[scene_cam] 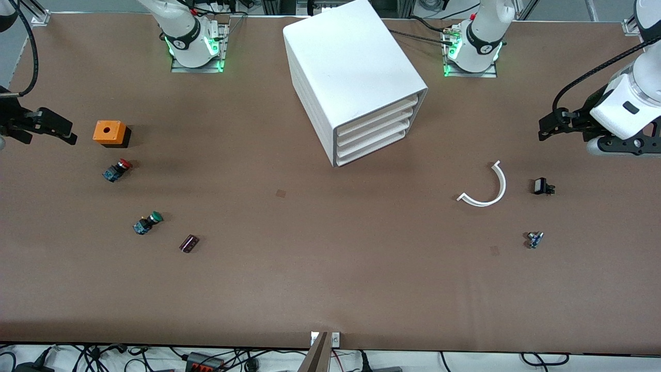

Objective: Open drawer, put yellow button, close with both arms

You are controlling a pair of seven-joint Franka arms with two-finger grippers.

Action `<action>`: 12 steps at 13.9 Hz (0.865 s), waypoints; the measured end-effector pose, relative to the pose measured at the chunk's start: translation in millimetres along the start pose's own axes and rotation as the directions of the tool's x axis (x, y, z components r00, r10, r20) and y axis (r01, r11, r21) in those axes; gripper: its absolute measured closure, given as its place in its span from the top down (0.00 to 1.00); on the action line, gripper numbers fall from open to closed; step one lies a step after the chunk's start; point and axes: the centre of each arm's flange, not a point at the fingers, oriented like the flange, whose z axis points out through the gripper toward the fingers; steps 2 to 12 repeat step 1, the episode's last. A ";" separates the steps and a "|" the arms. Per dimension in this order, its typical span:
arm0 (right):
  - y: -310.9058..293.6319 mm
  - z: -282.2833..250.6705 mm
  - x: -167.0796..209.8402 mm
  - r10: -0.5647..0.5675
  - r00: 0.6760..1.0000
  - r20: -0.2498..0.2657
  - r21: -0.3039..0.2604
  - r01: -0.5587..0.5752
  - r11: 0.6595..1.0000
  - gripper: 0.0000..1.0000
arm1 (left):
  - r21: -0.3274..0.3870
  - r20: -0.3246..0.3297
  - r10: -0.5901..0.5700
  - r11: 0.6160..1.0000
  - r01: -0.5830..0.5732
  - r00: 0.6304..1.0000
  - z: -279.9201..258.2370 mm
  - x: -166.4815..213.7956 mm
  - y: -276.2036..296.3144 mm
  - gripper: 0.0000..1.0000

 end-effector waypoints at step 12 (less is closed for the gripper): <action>0.1 0.0 0.0 0.000 1.000 0.000 0.000 0.000 1.000 1.00 | 0.000 0.000 0.000 1.000 0.000 1.000 0.2 0.1 0.0 1.00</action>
